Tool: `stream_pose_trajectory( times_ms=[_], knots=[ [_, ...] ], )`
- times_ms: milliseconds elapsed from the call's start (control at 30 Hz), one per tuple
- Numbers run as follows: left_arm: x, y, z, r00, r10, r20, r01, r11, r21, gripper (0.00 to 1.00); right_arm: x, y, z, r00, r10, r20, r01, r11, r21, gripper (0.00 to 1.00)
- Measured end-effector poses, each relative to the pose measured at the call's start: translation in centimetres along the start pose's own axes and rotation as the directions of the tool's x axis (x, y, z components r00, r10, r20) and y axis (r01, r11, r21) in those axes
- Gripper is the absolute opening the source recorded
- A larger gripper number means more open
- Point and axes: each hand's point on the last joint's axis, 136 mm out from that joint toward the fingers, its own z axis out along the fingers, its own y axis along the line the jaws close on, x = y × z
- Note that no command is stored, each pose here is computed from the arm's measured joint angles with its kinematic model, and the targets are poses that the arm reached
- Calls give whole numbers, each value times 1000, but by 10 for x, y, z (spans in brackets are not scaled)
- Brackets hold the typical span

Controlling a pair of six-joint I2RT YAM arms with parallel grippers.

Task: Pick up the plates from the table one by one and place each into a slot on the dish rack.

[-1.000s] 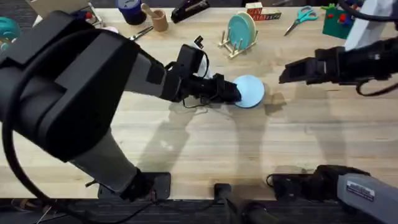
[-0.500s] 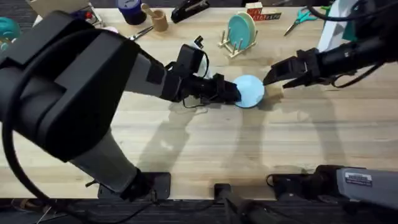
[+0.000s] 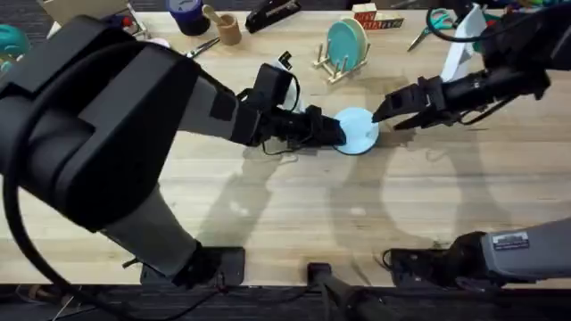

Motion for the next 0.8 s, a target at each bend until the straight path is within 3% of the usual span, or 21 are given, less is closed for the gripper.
stream_pose_trajectory(
  times_ms=[300, 800],
  knots=[
    [0, 0, 0, 1000, 0, 0, 0, 1000, 0, 41, -7, -14, 17, 1000, -5, -6, 5, 1000, -30, 995],
    [-1, 2, 0, 1000, -24, 6, 24, 999, -27, 40, -11, -10, 35, 999, -43, -17, 42, 997, -67, 993]
  ],
)
